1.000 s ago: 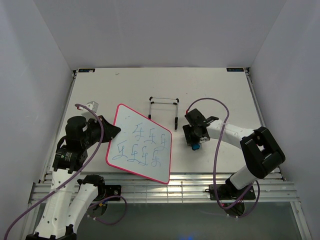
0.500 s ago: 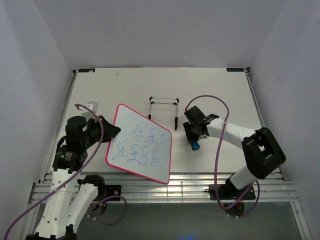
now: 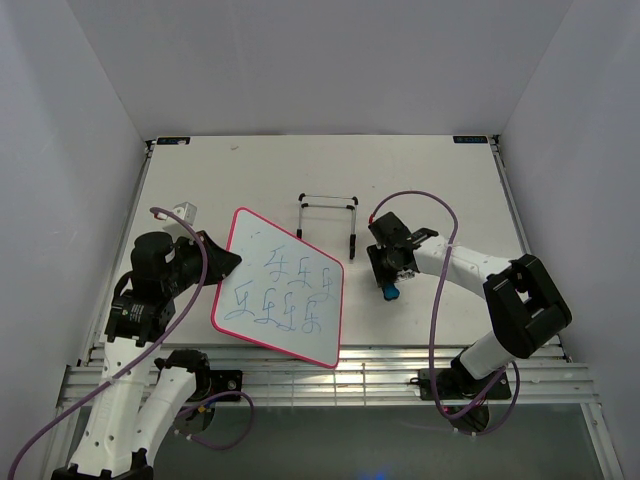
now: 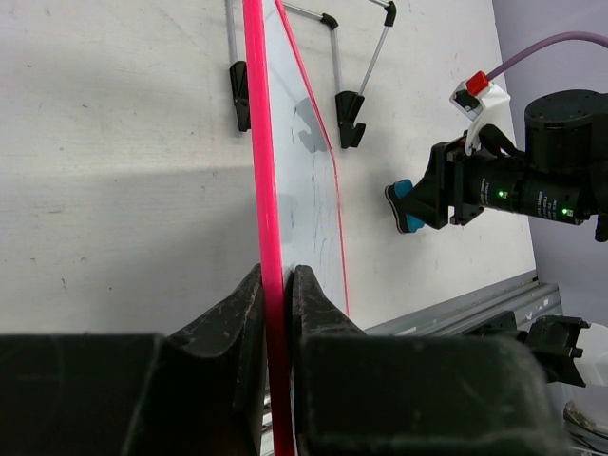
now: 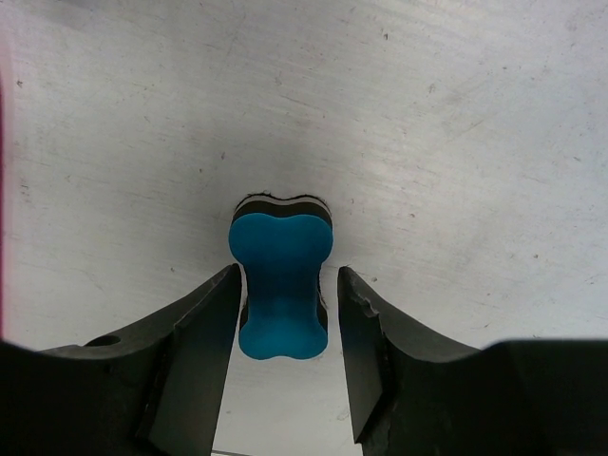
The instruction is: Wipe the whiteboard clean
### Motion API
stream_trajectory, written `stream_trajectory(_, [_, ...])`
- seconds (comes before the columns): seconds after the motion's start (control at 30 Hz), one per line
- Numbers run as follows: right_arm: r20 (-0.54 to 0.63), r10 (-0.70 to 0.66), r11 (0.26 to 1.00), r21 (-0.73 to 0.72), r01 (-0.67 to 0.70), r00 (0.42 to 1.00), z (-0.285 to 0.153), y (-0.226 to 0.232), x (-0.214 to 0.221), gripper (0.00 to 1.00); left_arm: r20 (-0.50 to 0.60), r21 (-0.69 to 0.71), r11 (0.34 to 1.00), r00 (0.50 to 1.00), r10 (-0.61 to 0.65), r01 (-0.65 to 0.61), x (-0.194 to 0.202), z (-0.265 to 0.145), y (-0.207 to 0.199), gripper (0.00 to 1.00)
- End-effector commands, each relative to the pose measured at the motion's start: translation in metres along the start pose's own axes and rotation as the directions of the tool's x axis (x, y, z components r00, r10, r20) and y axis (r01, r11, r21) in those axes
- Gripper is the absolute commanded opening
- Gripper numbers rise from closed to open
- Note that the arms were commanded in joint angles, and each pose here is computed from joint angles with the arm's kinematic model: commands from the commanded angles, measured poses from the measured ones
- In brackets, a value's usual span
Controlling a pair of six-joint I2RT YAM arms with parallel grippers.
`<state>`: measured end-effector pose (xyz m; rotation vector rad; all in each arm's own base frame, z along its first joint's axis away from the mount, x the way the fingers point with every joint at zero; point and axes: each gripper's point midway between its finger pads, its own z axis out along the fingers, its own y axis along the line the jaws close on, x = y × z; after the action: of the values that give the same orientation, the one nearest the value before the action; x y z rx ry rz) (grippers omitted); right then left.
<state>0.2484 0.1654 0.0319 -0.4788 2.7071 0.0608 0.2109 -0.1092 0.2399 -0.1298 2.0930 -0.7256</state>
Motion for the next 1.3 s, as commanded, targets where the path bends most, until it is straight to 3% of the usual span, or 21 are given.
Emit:
stream_trajectory(0.0, [-0.001, -0.002, 1.000, -0.001, 0.002, 1.000, -0.005, -0.002, 0.001, 0.52, 0.040, -0.026, 0.994, 0.993, 0.107, -0.106, -0.013, -0.004, 0.003, 0.00])
stream_trajectory(0.3, [-0.022, -0.001, 1.000, 0.000, 0.001, 1.000, -0.002, -0.003, 0.010, 0.51, 0.046, -0.034, 0.994, 0.993, 0.110, -0.108, -0.014, -0.005, 0.004, 0.00])
stream_trajectory(0.73, [0.028, 0.004, 1.000, -0.020, -0.004, 1.000, -0.018, -0.001, -0.004, 0.34, 0.044, -0.029, 0.994, 0.993, 0.111, -0.109, -0.014, -0.005, 0.003, 0.00])
stream_trajectory(0.83, [0.096, -0.006, 0.997, -0.071, 0.012, 0.995, -0.035, 0.010, -0.024, 0.31, 0.040, -0.024, 0.993, 0.993, 0.113, -0.112, -0.014, -0.004, 0.003, 0.00])
stream_trajectory(0.93, [0.240, -0.046, 0.980, -0.178, 0.091, 0.970, -0.063, 0.041, -0.059, 0.30, 0.034, -0.009, 0.993, 0.993, 0.115, -0.114, -0.012, -0.003, 0.000, 0.00])
stream_trajectory(1.1, [0.535, -0.083, 0.852, -0.400, 0.338, 0.841, -0.141, 0.132, -0.119, 0.26, 0.023, -0.001, 0.995, 0.994, 0.105, -0.105, -0.009, -0.002, 0.000, 0.00])
stream_trajectory(1.23, [0.662, -0.068, 0.750, -0.460, 0.476, 0.747, -0.191, 0.196, -0.154, 0.25, 0.026, 0.008, 0.995, 0.995, 0.095, -0.095, -0.010, -0.003, -0.003, 0.00])
stream_trajectory(1.27, [0.661, -0.079, 0.743, -0.460, 0.486, 0.746, -0.185, 0.209, -0.159, 0.25, 0.023, 0.011, 0.995, 0.995, 0.096, -0.096, -0.009, -0.002, -0.003, 0.00])
